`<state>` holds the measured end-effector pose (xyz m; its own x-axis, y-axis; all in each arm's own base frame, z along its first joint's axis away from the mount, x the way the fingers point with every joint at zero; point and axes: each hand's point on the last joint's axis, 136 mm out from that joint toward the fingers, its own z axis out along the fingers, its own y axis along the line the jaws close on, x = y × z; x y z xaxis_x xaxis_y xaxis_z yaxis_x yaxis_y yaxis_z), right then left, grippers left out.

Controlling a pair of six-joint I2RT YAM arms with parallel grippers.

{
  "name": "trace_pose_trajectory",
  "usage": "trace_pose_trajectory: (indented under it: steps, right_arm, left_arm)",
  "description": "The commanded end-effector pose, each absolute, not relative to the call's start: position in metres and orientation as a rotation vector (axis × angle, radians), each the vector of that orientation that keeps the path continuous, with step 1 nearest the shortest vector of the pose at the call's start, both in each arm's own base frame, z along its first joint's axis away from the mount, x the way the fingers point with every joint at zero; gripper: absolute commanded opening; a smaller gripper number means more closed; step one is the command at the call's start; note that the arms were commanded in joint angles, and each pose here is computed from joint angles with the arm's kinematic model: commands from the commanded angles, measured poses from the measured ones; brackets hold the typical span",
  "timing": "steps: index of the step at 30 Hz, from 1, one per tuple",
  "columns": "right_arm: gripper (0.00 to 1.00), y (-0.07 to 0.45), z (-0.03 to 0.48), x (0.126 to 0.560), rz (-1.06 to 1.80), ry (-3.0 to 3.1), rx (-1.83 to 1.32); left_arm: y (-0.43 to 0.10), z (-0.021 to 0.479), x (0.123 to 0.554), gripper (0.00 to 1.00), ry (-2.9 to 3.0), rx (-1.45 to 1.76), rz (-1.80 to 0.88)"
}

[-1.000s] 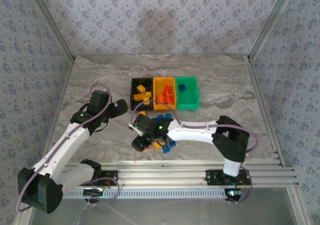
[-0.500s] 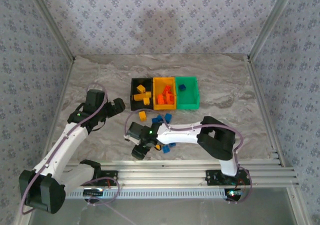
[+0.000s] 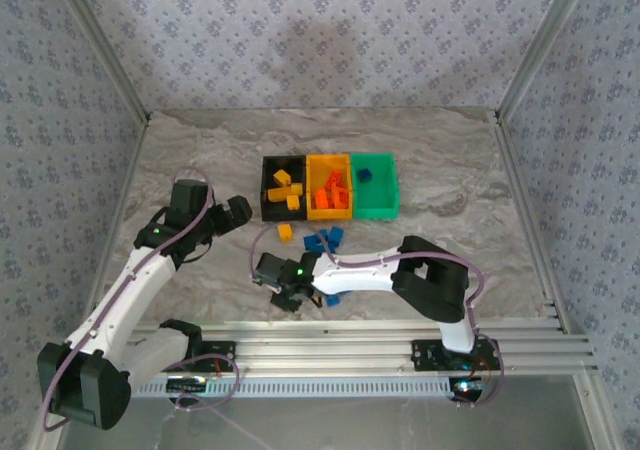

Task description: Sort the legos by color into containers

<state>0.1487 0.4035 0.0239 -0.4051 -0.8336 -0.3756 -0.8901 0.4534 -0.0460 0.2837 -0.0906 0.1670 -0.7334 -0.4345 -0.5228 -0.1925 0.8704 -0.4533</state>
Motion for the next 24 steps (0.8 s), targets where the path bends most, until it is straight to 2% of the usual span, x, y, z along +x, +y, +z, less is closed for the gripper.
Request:
trace_pose_trajectory:
  steps: [1, 10, 18, 24]
  right_arm:
    - [0.26, 0.397, 0.031, 0.157, 0.23, 2.346, -1.385]
    - [0.21, 0.38, 0.095, 0.186, 0.425, 2.258, -1.041]
    - [0.21, 0.322, 0.158, 0.28, 0.469, 2.274, -0.538]
    - [0.21, 0.297, 0.166, 0.357, 0.413, 2.391, -0.243]
  left_arm:
    - [-0.094, 0.176, 0.283, 1.0, 2.358, -0.448, -0.548]
    - [-0.103, 0.172, 0.279, 1.0, 2.351, -0.424, -0.584]
    - [-0.121, 0.164, 0.271, 1.0, 2.35, -0.345, -0.594]
    - [-0.138, 0.146, 0.261, 1.0, 2.393, -0.267, -0.609]
